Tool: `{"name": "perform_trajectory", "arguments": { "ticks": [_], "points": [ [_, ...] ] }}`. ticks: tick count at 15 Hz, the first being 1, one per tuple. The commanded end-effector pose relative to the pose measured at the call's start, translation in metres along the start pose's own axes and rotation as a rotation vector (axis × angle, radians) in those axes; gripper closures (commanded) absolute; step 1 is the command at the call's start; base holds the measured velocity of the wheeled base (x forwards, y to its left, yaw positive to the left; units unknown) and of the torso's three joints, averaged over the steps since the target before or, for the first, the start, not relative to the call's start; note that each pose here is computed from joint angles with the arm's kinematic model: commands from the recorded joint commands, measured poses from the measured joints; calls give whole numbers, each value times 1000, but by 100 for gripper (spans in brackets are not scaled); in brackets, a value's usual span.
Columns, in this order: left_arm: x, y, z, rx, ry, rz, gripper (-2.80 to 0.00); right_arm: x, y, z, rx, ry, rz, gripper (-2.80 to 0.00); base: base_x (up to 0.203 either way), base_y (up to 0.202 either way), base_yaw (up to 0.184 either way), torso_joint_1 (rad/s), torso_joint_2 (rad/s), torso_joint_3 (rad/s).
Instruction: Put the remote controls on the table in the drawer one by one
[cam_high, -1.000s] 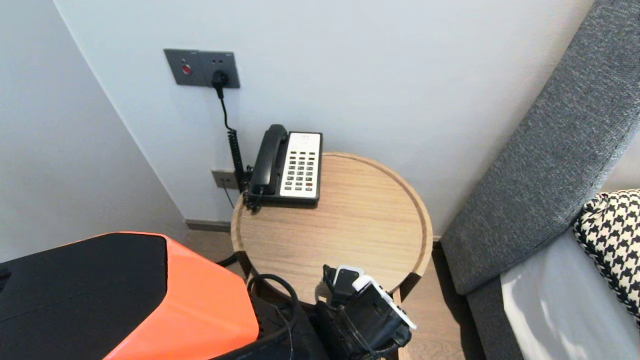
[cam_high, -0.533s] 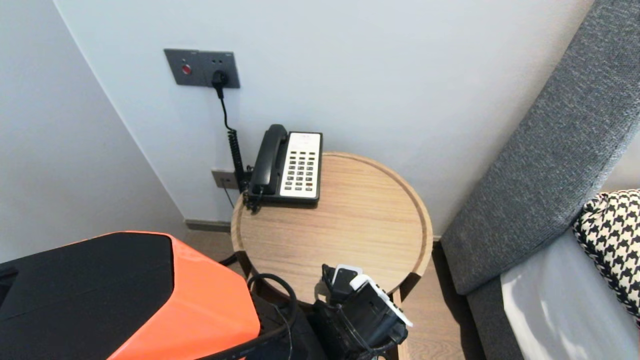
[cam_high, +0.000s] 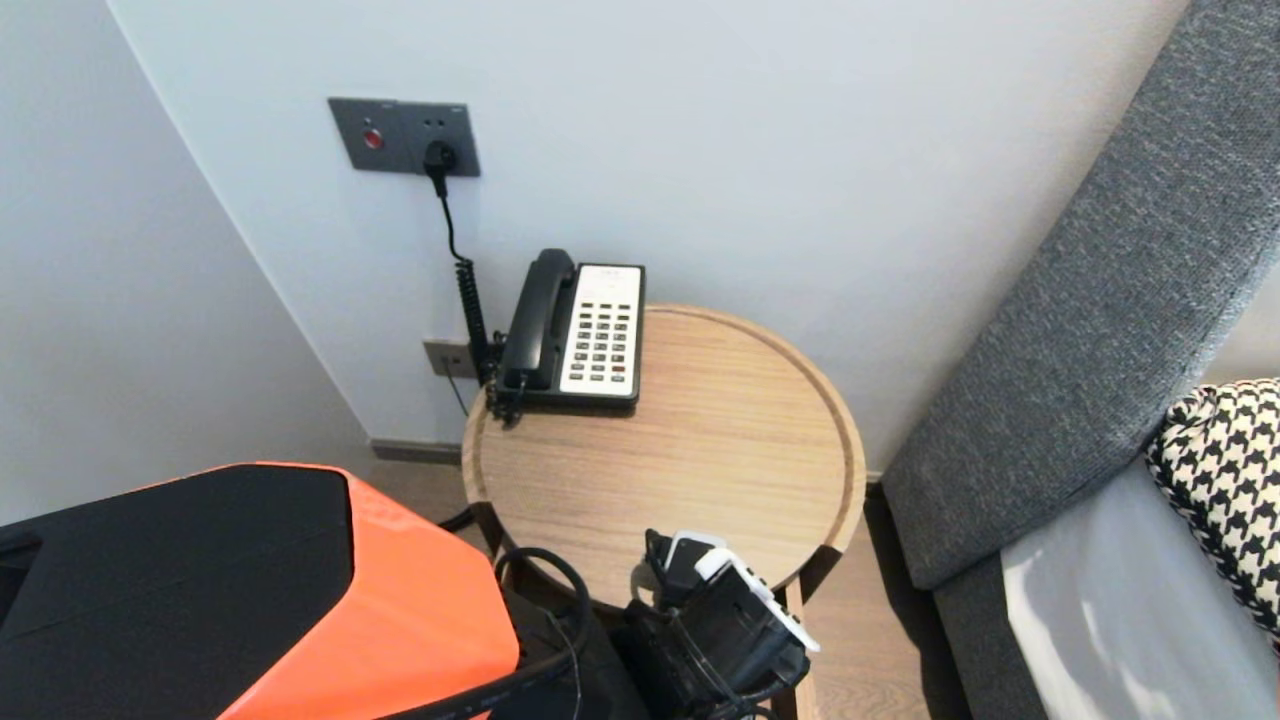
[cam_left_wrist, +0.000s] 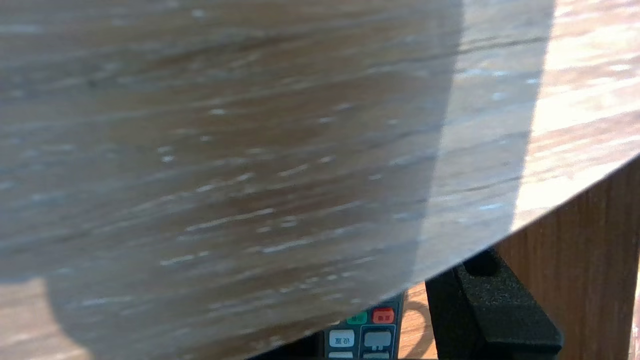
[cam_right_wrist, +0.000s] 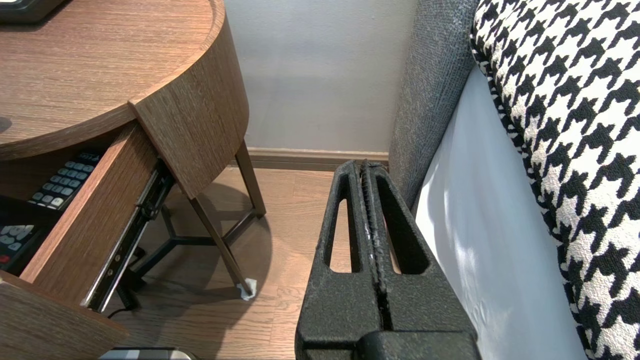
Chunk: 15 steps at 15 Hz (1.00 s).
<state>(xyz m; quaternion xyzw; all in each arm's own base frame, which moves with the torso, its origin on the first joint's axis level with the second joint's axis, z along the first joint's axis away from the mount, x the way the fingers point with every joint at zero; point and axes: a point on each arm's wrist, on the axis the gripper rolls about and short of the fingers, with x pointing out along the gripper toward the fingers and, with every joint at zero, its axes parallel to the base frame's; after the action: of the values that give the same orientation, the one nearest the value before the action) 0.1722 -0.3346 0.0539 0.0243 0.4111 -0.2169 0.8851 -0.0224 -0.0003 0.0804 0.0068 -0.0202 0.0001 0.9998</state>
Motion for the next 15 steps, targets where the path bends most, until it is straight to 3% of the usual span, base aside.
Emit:
{"name": "perform_trajectory", "arguments": {
  "ticks": [1, 15],
  "points": [
    [2, 2, -1, 4, 4, 10, 0, 2, 0, -7, 0, 25, 0, 0, 0, 0, 0, 0, 0, 0],
    [17, 8, -5, -8, 69, -25, 0, 2, 0, -7, 0, 25, 0, 0, 0, 0, 0, 0, 0, 0]
  ]
}}
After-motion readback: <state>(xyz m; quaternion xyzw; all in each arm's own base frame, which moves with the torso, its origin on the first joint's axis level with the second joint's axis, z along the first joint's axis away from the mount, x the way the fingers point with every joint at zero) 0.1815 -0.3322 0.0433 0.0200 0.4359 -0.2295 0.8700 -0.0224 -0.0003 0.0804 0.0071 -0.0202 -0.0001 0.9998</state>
